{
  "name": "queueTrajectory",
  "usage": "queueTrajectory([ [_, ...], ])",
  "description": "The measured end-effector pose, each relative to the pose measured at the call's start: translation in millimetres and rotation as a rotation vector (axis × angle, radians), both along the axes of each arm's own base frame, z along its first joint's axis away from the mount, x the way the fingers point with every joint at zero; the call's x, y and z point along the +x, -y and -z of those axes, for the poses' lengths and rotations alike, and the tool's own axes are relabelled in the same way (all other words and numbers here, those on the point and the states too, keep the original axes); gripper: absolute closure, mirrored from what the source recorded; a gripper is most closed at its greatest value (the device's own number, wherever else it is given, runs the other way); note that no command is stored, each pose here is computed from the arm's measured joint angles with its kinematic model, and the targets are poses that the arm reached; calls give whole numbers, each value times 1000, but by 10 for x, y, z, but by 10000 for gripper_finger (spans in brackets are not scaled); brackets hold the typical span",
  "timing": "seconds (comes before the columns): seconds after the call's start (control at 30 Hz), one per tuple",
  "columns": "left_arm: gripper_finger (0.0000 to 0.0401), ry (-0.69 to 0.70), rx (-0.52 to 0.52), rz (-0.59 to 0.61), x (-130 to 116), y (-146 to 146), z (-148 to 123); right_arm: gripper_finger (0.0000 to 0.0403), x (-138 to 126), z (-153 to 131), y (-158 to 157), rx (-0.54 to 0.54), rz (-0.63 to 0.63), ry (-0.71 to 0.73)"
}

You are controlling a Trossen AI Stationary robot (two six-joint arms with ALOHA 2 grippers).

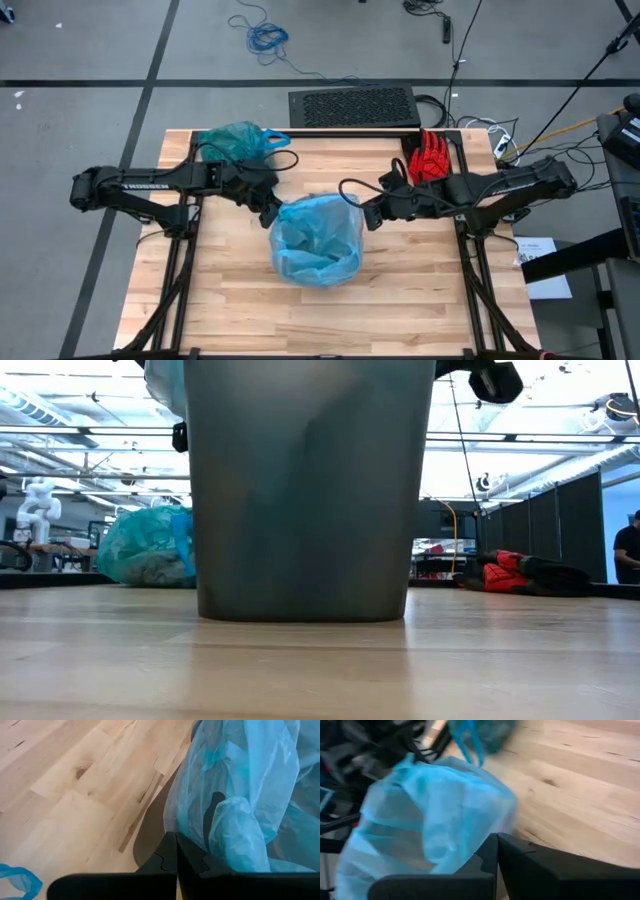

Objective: Place trash/remove bag and relplace
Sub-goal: Insert the new blue trash bag into the trash bin

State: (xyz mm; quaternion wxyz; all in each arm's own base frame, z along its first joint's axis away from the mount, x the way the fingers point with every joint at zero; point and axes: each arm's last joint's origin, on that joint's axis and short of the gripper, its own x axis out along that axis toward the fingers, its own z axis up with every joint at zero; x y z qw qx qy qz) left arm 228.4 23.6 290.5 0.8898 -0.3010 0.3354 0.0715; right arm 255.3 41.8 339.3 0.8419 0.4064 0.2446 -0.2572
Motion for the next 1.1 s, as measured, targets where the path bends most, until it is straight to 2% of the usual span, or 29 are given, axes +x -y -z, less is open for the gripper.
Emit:
queueTrajectory([
  [0.2,401,1,-1,1,0,0,-1,403,85,36,-24,18,-32,1],
  [0.63,401,-18,34,-13,32,-14,36,403,411,442,58,64,-46,-170],
  [1.1,401,-107,104,5,186,-44,232,403,391,583,79,57,-60,-304],
])
